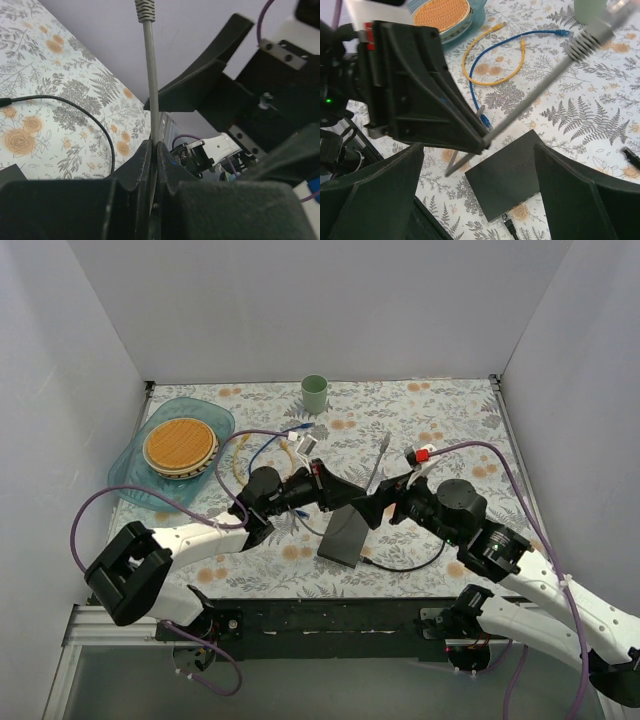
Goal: Insert the plug into the switch port
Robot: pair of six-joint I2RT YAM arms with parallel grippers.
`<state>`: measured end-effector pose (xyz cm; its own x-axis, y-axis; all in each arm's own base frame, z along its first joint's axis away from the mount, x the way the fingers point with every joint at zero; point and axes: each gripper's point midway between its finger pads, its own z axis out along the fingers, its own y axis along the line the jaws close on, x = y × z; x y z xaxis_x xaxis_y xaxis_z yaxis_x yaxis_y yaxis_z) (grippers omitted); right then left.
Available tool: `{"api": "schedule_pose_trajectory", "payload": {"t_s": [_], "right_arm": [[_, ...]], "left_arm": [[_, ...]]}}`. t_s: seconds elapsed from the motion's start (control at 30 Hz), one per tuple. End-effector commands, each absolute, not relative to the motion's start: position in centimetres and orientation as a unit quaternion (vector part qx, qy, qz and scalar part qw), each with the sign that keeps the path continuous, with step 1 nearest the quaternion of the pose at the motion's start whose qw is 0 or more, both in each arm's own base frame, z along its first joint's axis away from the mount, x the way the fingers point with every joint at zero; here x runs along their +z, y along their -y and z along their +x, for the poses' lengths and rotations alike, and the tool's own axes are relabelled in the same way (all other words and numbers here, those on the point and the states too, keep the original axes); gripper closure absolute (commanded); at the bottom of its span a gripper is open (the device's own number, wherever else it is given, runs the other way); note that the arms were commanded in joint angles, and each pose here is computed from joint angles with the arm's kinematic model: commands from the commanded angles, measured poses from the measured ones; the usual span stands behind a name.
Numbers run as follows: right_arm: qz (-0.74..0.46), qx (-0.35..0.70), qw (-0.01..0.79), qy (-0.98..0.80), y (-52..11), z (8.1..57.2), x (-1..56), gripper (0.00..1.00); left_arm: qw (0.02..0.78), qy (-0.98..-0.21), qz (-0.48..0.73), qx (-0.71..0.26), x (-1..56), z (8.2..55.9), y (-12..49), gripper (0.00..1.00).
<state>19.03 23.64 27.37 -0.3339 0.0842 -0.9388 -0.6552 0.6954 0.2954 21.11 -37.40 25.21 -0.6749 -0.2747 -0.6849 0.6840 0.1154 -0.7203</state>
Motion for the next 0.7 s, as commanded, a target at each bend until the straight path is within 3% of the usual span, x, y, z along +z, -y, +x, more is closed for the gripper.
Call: {"api": "schedule_pose_trajectory", "payload": {"t_s": [0.0,0.13,0.3,0.67], "right_arm": [[-0.151,0.404,0.538,-0.724,-24.2,20.0,28.5,0.04],[-0.138,0.469,0.503,-0.713,-24.1,20.0,26.2,0.06],[-0.178,0.564,0.508,-0.626,-24.8,18.0,28.7,0.08],[-0.202,0.603,0.521,-0.569,-25.0,16.8,31.6,0.11]], "left_arm": [[0.434,-0.620,0.136,-0.640,28.1,21.4,35.5,1.00],[0.448,-0.625,0.130,-0.626,28.1,21.3,34.5,1.00],[0.445,-0.623,0.137,-0.629,28.2,20.8,34.3,1.00],[0.438,-0.621,0.149,-0.633,28.2,20.1,34.2,1.00]]}}
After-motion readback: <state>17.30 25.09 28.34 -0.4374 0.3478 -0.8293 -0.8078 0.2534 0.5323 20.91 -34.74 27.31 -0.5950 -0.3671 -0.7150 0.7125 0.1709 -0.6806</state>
